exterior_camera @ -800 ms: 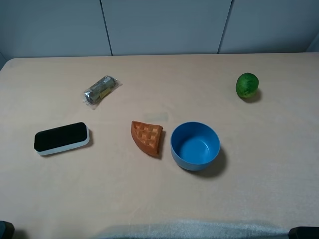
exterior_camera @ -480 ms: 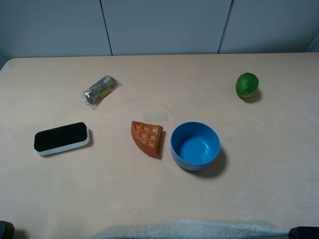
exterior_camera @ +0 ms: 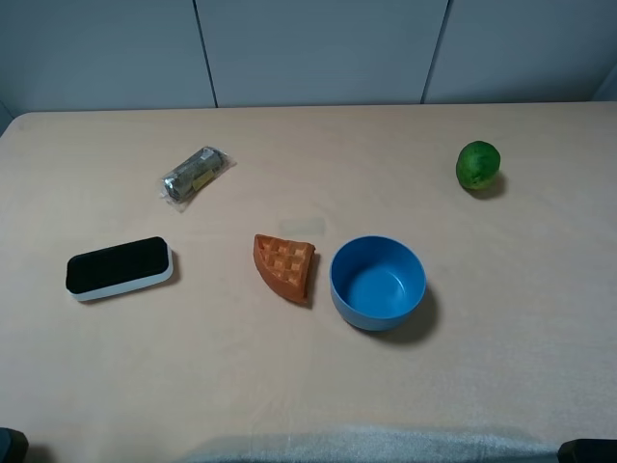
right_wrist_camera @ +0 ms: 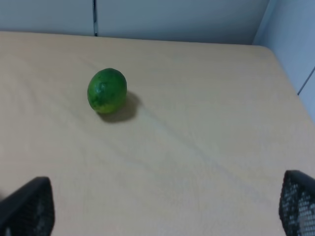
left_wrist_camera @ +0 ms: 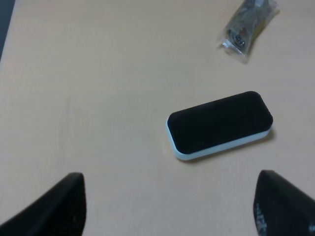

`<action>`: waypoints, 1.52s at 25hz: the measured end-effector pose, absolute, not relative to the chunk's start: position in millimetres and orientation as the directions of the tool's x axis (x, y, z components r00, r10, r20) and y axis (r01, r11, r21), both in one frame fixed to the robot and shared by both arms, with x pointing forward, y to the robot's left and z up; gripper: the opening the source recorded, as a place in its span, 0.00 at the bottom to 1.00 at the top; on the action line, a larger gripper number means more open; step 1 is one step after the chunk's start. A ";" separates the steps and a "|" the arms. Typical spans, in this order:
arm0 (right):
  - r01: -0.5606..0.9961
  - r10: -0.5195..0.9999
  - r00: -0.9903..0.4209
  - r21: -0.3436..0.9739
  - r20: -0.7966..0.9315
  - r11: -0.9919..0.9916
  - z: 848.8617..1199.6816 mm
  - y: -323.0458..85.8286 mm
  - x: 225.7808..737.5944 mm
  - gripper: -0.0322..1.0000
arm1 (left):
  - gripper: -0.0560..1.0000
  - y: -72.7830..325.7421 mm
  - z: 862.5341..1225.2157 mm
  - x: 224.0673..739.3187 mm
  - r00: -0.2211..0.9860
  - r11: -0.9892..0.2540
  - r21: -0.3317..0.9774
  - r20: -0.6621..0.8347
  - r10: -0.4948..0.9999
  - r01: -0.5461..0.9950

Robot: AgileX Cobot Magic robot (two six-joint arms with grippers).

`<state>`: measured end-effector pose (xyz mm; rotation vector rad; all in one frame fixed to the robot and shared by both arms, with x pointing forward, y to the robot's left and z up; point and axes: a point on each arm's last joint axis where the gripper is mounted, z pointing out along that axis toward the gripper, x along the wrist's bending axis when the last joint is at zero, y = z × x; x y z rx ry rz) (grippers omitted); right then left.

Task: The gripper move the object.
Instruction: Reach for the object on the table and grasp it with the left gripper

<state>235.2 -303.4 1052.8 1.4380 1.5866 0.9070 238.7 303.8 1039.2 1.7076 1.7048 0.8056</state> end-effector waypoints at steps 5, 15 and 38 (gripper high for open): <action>0.427 0.995 -0.041 0.899 -0.091 0.099 1052.8 -303.4 235.2 0.70 | 0.78 303.8 1039.2 238.7 -0.004 -0.006 0.765 0.011 1.000 0.643; 0.427 0.995 -0.041 0.899 -0.091 0.099 1052.8 -303.4 235.2 0.70 | 0.78 303.8 1039.2 238.7 -0.004 -0.006 0.765 0.011 1.000 0.643; 0.427 0.995 -0.041 0.899 -0.091 0.099 1052.8 -303.4 235.2 0.70 | 0.78 303.2 1060.1 265.4 -0.002 -0.008 0.691 0.014 1.000 0.723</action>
